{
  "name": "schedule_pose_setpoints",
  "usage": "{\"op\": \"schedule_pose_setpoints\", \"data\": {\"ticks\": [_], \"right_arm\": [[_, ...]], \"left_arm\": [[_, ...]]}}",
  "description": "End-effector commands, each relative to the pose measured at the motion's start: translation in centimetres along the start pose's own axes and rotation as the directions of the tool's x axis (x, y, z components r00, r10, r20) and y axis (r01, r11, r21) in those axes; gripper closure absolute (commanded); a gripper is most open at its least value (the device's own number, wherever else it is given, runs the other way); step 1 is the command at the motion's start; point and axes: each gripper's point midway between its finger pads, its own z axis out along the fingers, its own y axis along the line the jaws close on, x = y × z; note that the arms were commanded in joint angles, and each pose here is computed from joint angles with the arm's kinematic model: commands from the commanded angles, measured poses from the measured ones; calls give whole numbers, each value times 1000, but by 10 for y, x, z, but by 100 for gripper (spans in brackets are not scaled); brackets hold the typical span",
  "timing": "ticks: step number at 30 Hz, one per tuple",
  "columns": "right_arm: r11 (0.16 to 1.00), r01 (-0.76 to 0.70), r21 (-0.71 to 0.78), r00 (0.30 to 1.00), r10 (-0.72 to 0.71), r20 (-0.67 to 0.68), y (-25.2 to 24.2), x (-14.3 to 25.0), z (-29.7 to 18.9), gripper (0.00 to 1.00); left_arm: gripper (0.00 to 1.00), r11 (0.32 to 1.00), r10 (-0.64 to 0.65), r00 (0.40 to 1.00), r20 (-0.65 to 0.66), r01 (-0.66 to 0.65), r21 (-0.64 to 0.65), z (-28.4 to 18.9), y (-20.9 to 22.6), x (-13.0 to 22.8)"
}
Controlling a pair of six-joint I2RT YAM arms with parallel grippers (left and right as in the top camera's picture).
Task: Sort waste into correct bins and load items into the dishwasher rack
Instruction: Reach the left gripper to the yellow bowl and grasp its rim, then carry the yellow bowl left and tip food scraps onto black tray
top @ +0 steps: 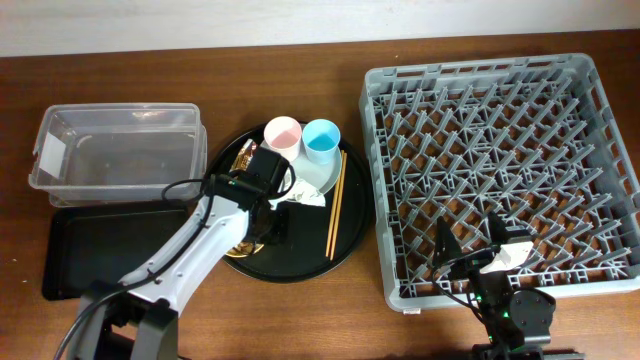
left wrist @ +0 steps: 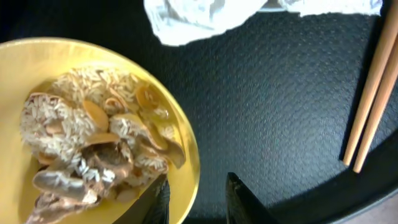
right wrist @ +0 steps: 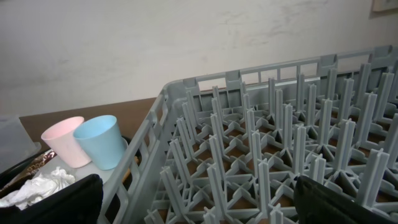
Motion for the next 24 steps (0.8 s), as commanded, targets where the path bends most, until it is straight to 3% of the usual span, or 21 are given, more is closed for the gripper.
{"op": "schedule_pose_setpoints", "data": {"ticks": [1, 4, 9, 14, 19, 24], "right_arm": [[1000, 2, -2, 1000, -2, -4, 0, 2, 0, 2], [1000, 2, -2, 1000, -2, -4, 0, 2, 0, 2], [1000, 2, -2, 1000, -2, -4, 0, 2, 0, 2], [1000, 2, -2, 1000, -2, -4, 0, 2, 0, 2], [1000, 2, -2, 1000, -2, -4, 0, 2, 0, 2], [1000, 2, -2, 1000, -2, -4, 0, 2, 0, 2]], "left_arm": [[71, 1000, -13, 1000, 1, 13, -18, 9, 0, -5], [87, 1000, -13, 1000, -18, 13, -23, 18, 0, -5], [88, 1000, -13, 999, -32, 12, -27, 25, 0, -4], [100, 1000, -13, 1000, -13, 13, -22, 24, -1, -9], [100, 1000, -13, 1000, -4, 13, -19, 9, -2, -14], [100, 1000, -11, 999, 39, 11, -6, -42, -4, -20]]}}
